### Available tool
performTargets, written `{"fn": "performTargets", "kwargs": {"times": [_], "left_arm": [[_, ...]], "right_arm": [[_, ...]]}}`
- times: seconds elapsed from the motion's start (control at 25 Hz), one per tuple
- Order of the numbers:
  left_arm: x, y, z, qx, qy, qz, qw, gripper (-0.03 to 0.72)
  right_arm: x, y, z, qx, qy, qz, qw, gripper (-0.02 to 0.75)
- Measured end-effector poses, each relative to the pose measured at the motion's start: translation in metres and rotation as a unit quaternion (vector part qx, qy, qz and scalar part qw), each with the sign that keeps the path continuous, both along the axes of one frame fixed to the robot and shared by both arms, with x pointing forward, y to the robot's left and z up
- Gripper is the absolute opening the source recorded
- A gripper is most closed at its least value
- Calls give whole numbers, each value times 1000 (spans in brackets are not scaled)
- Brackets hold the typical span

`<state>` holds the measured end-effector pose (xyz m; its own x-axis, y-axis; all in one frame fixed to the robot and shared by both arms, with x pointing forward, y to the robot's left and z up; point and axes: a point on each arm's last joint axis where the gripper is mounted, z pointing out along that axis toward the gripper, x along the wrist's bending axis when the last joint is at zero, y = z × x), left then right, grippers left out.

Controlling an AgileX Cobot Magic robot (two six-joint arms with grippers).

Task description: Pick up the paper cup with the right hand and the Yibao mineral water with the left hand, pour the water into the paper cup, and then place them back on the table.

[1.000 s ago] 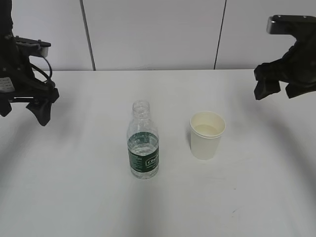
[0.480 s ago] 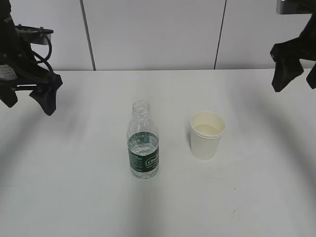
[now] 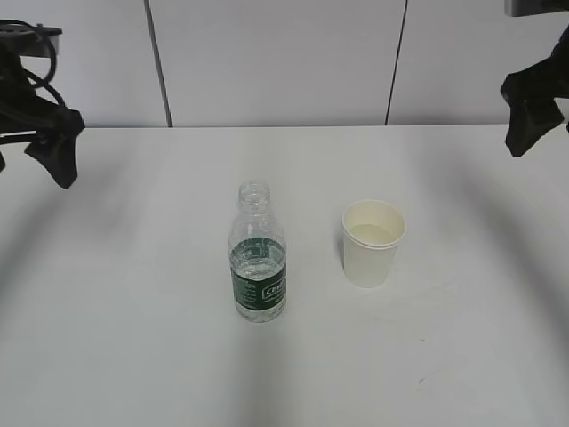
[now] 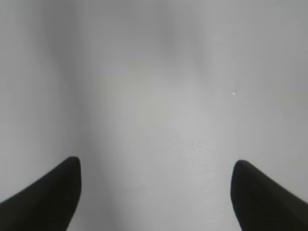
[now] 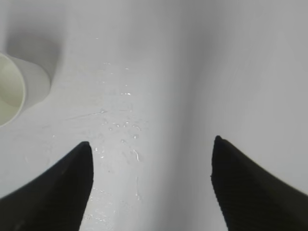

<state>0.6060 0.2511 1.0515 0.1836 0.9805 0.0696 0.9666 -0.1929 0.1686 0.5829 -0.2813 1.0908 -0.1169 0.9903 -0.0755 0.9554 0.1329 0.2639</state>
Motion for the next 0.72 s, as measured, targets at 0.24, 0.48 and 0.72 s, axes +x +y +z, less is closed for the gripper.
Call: {"fn": "performTargets", "kwargs": {"times": [0.24, 0.48, 0.72], "left_arm": [[-6, 35, 20, -14, -25, 50, 998, 575], [-19, 40, 31, -21, -36, 57, 998, 575], [-52, 41, 9, -18, 15, 58, 998, 575]], "right_arm": [[0, -6, -1, 1, 1, -8, 1000, 594], [-1, -4, 0, 36, 3, -17, 999, 594], [-29, -5, 10, 37, -5, -17, 999, 594]]}}
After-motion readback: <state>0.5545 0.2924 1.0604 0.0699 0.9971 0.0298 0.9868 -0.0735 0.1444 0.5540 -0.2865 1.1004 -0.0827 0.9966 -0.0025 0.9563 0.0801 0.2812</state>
